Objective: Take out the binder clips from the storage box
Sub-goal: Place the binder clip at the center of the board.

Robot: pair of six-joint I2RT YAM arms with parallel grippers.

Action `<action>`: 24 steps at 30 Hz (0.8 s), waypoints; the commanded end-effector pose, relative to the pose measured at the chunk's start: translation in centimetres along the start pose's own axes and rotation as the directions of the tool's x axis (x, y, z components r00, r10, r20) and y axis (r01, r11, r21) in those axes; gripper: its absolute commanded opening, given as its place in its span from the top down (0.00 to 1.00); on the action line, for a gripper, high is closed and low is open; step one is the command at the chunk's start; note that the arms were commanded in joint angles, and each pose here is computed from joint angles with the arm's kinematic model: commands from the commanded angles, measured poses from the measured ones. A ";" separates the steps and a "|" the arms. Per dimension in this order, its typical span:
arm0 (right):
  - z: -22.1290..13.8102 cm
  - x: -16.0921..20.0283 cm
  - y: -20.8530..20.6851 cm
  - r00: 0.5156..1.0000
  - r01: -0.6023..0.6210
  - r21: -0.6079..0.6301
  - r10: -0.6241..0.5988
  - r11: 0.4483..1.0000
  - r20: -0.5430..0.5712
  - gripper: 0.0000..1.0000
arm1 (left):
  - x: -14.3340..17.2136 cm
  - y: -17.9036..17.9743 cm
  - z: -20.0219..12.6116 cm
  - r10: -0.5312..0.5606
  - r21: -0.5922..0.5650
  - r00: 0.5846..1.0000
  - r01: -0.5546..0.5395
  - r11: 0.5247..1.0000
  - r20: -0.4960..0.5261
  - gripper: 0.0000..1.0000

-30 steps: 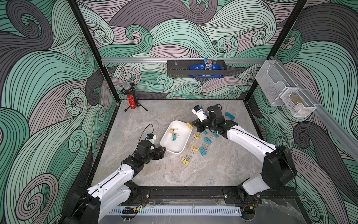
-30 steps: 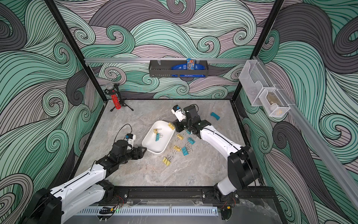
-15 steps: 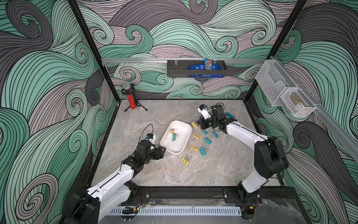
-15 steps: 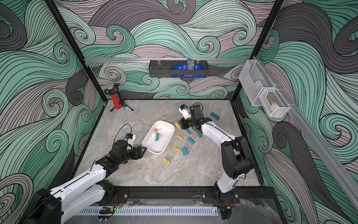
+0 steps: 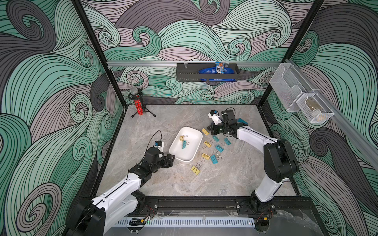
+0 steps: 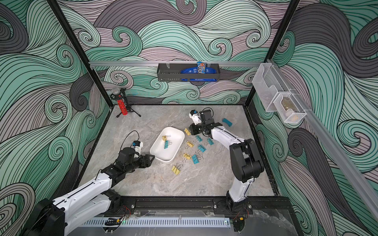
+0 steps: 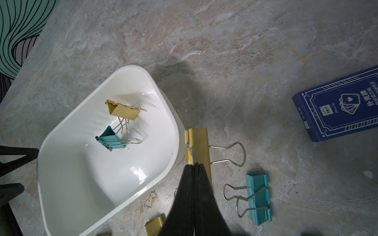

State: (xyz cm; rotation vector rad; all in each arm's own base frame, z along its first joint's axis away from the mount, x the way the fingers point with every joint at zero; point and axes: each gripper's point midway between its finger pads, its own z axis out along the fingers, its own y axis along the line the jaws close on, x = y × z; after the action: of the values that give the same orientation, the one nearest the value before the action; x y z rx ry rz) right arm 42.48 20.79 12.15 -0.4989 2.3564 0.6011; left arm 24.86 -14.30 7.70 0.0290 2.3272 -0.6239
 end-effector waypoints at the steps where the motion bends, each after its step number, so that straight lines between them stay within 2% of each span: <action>1: 0.1 -1.4 -0.1 0.999 -0.003 -0.017 0.004 1.000 0.032 1.00 | -1.1 -0.6 -0.4 0.002 0.007 1.000 -0.003 1.000 0.023 0.27; 24: 3.0 0.5 -2.2 0.998 -0.059 -0.032 0.059 0.998 -0.026 1.00 | -0.8 -0.5 -0.3 0.000 0.005 1.000 0.000 1.000 0.015 0.27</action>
State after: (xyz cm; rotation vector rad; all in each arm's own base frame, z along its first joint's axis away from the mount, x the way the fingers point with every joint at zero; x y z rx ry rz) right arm 43.92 20.20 8.96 -0.4581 2.4158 0.6314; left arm 24.78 -14.25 7.59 0.0282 2.3328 -0.6210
